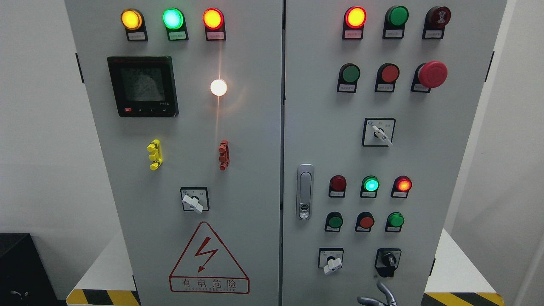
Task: Press green start button
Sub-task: 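Raise the right hand toward the green button in the lower button row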
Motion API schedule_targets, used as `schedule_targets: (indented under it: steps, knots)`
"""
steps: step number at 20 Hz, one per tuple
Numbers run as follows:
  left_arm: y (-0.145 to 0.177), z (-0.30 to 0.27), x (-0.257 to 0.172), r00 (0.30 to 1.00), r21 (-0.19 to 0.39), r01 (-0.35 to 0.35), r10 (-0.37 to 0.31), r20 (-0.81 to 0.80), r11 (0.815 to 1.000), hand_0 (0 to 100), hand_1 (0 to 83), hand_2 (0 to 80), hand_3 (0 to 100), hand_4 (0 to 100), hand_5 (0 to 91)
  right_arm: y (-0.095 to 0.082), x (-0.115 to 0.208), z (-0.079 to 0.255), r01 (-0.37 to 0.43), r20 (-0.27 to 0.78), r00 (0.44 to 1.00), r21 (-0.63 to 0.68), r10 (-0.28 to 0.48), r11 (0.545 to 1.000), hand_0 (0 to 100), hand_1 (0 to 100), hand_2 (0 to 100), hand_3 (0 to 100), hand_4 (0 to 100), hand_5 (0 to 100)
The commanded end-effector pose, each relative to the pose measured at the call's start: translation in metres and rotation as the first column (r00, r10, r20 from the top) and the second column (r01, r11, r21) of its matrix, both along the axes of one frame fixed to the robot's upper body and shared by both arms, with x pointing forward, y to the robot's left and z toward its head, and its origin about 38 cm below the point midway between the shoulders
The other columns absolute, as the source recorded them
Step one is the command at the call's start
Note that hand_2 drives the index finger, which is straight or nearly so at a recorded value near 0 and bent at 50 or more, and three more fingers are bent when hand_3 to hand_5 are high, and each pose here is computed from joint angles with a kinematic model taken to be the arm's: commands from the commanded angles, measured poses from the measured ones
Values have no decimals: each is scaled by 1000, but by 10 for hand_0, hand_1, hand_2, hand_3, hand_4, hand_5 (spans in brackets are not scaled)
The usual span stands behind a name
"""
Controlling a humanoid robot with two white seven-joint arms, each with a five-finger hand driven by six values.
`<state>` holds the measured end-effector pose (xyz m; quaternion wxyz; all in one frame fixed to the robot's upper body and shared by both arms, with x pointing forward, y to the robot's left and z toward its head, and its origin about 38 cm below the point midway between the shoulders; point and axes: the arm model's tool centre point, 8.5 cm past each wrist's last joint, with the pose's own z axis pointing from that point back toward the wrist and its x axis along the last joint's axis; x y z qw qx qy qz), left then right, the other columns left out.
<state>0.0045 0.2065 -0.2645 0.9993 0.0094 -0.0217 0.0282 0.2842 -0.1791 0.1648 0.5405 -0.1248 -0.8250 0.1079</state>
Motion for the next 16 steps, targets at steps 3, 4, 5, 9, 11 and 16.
schedule_targets:
  steps: [3,4,5,9,11,16]
  knots:
    - [-1,0,24,999,-2,2,-2,50,1000,120,556,0,0,0,0,5,-3,17,139,147,984,-316,-96,938,130,311,0,820,807,973]
    - [-1,0,24,999,-2,2,-2,50,1000,120,556,0,0,0,0,5,-3,18,158,168,980,-346,-105,925,128,314,0,820,807,973]
    - [-1,0,24,999,-2,2,-2,50,1000,120,556,0,0,0,0,6,-3,19,173,183,977,-376,-110,911,129,315,0,826,817,990]
    - [-1,0,24,999,-2,2,-2,50,1000,120,556,0,0,0,0,4,1,23,267,264,953,-501,-149,823,135,314,0,874,853,1000]
    - [-1,0,24,999,-2,2,-2,50,1000,120,556,0,0,0,0,1,5,27,309,301,939,-536,-163,786,140,312,0,888,861,1000]
    - [-1,0,24,999,-2,2,-2,50,1000,120,556,0,0,0,0,-2,15,31,367,347,919,-586,-185,723,147,309,0,906,870,1000]
